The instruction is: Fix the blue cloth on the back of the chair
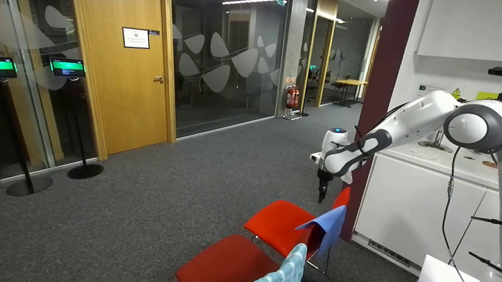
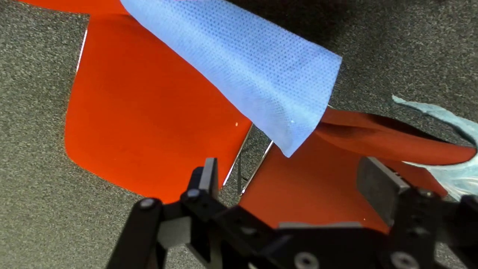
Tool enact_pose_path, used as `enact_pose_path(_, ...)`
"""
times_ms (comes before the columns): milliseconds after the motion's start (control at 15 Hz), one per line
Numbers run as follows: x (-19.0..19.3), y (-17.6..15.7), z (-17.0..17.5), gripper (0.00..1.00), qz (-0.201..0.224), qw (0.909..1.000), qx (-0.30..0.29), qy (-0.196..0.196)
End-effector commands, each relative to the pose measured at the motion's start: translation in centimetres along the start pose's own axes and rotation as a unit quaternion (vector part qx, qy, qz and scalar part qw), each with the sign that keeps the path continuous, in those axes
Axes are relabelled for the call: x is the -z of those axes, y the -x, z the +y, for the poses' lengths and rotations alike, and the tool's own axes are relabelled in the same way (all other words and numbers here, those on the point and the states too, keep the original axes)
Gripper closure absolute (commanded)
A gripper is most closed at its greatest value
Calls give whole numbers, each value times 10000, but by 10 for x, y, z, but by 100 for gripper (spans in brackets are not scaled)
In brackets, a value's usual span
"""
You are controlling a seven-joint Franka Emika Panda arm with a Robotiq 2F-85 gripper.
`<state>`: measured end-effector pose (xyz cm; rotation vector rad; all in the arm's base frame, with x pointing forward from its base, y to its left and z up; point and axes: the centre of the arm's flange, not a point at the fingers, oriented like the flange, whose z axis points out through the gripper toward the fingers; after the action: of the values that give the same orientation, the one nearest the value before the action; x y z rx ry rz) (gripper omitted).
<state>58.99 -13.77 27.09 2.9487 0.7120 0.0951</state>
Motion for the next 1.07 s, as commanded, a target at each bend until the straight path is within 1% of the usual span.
enact_pose_path(0,-14,-32,16,0,-224,9996,79,156)
enact_pose_path(133,-15,-40,13,0,-232,9994,174,198)
enact_pose_path(200,-10,-37,12,0,-144,9995,190,204)
enact_pose_path(267,-21,-29,6,0,-148,9997,154,141)
enact_pose_path(467,-17,-35,6,0,-94,9997,177,167)
enact_pose_path(600,-16,-32,5,0,-90,9997,133,180)
enact_pose_path(733,-23,-34,-1,0,-143,9996,190,175)
enact_pose_path(1000,-44,-44,-10,0,-229,9990,375,-6)
